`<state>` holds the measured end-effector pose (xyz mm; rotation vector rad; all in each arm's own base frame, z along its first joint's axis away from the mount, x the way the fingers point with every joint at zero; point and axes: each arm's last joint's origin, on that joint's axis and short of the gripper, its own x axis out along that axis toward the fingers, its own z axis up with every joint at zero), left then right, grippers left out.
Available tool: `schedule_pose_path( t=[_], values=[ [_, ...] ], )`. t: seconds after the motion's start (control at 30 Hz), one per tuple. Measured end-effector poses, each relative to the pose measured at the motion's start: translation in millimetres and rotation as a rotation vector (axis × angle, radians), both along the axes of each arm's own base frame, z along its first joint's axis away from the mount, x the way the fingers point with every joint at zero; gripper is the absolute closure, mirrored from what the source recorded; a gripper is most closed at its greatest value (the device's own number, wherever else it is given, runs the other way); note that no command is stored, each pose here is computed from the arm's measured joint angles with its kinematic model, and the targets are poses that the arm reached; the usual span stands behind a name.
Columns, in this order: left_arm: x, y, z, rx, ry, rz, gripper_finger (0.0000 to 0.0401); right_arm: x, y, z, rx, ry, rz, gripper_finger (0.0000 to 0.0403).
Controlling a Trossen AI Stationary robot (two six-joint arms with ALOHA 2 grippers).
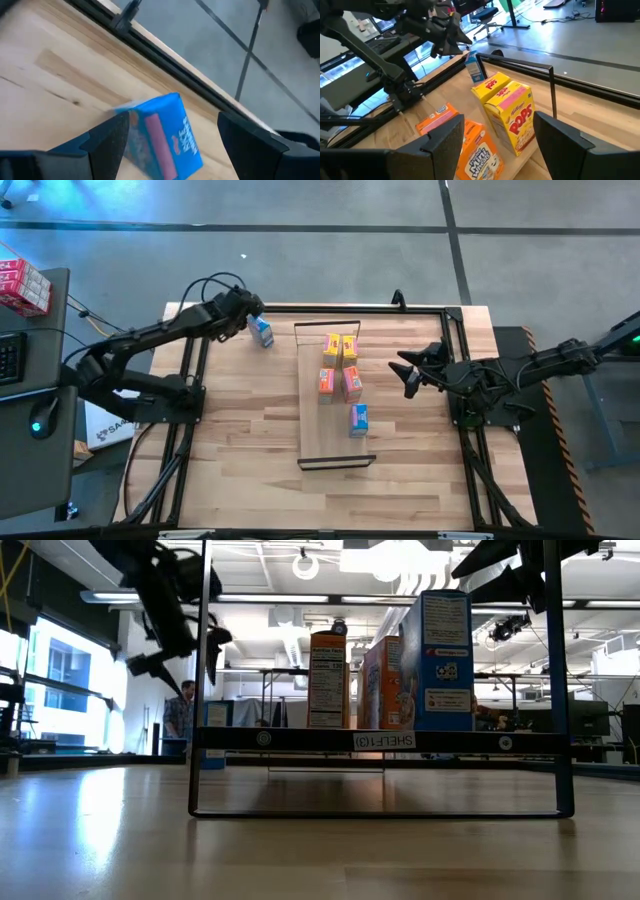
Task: Stack cereal on shelf
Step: Stack the blue cereal box on the shelf aligned with the other blue cereal box
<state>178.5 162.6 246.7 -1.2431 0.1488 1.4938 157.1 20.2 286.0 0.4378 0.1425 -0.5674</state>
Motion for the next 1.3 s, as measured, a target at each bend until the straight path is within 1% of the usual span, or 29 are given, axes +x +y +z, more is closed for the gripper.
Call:
schedule_pose_path(
  t=[0.17, 0.47, 0.7, 0.77, 0.87, 1.07, 1.2, 1.3],
  values=[
    [6, 12, -12, -0.063, -0.051, 0.007, 0.0105, 0, 0, 0, 0.000, 0.004, 0.009, 0.0167],
    [17, 23, -40, -0.192, -0.059, 0.029, 0.0105, -1, 0, -2, -0.009, 0.028, 0.003, 0.0167],
    [20, 25, -49, -0.243, -0.067, 0.044, 0.0106, -1, 0, -3, -0.011, 0.032, 0.000, 0.0167],
    [20, 25, -49, -0.244, -0.068, 0.046, 0.0114, -1, 0, -3, -0.014, 0.042, 0.000, 0.0167],
    [20, 24, -49, -0.243, -0.068, 0.044, 0.0144, -2, 0, -5, -0.017, 0.058, -0.001, 0.0167],
    [17, 24, -42, -0.220, -0.064, 0.013, 0.0238, -2, -1, -6, -0.015, 0.066, -0.003, 0.0167],
    [8, 23, -29, -0.171, -0.020, -0.107, 0.0291, -2, -1, -6, -0.015, 0.066, -0.003, 0.0167],
    [-5, 15, -15, -0.156, 0.022, -0.190, 0.0310, -2, -1, -6, -0.015, 0.066, -0.003, 0.0167]
  ],
)
